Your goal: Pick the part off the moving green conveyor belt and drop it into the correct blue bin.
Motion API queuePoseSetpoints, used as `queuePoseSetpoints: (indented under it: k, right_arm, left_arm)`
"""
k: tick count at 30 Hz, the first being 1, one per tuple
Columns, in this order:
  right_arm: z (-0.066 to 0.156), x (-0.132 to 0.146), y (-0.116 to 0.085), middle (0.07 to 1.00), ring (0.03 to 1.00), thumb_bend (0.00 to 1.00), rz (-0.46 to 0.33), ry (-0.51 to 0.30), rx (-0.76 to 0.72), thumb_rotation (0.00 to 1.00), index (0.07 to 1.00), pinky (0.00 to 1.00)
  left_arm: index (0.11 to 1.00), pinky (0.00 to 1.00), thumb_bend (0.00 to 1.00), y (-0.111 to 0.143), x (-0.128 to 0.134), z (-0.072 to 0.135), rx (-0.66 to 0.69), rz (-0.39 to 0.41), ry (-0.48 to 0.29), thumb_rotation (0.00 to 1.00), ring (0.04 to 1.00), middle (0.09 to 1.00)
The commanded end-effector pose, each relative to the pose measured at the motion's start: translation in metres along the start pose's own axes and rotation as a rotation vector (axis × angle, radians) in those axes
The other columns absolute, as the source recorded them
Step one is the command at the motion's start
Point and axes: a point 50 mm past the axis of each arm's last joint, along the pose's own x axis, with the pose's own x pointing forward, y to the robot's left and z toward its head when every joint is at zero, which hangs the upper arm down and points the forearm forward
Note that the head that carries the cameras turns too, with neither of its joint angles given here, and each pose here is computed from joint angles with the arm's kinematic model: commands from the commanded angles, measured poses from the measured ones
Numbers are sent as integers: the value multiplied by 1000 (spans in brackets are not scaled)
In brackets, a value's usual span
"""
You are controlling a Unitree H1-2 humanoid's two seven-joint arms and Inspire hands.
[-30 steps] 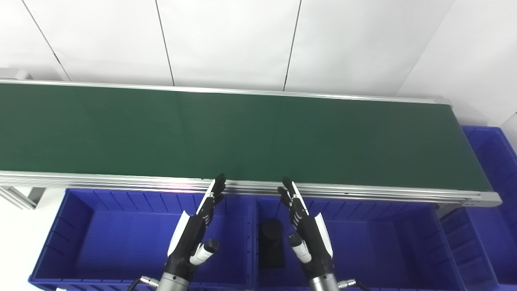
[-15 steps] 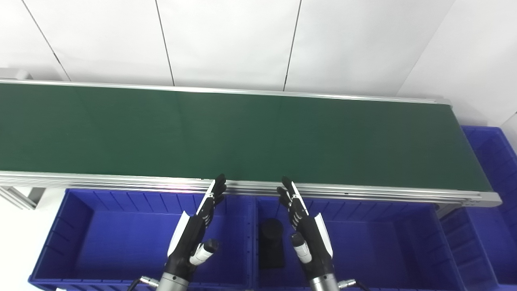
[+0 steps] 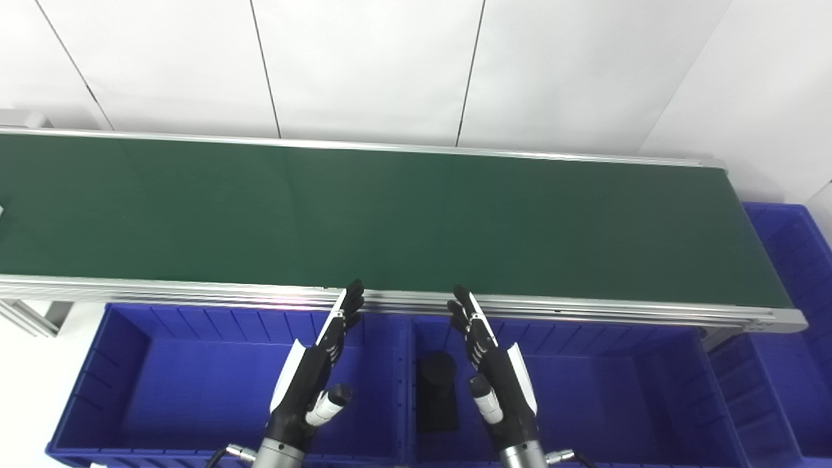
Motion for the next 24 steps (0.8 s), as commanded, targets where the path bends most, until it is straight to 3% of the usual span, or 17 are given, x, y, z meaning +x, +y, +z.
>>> queuePoseSetpoints:
  k: [1, 24]
  right_arm:
    - [12, 4, 0, 996, 971, 1000, -2, -85, 11, 1000, 980, 959]
    - [12, 5, 0, 1000, 980, 1000, -5, -85, 11, 1000, 985, 980]
  left_arm:
    - [1000, 968, 882, -1, 4, 8, -2, 11, -64, 1000, 982, 1000]
    - [1000, 960, 905, -1, 4, 8, 3, 10, -66, 1000, 976, 994]
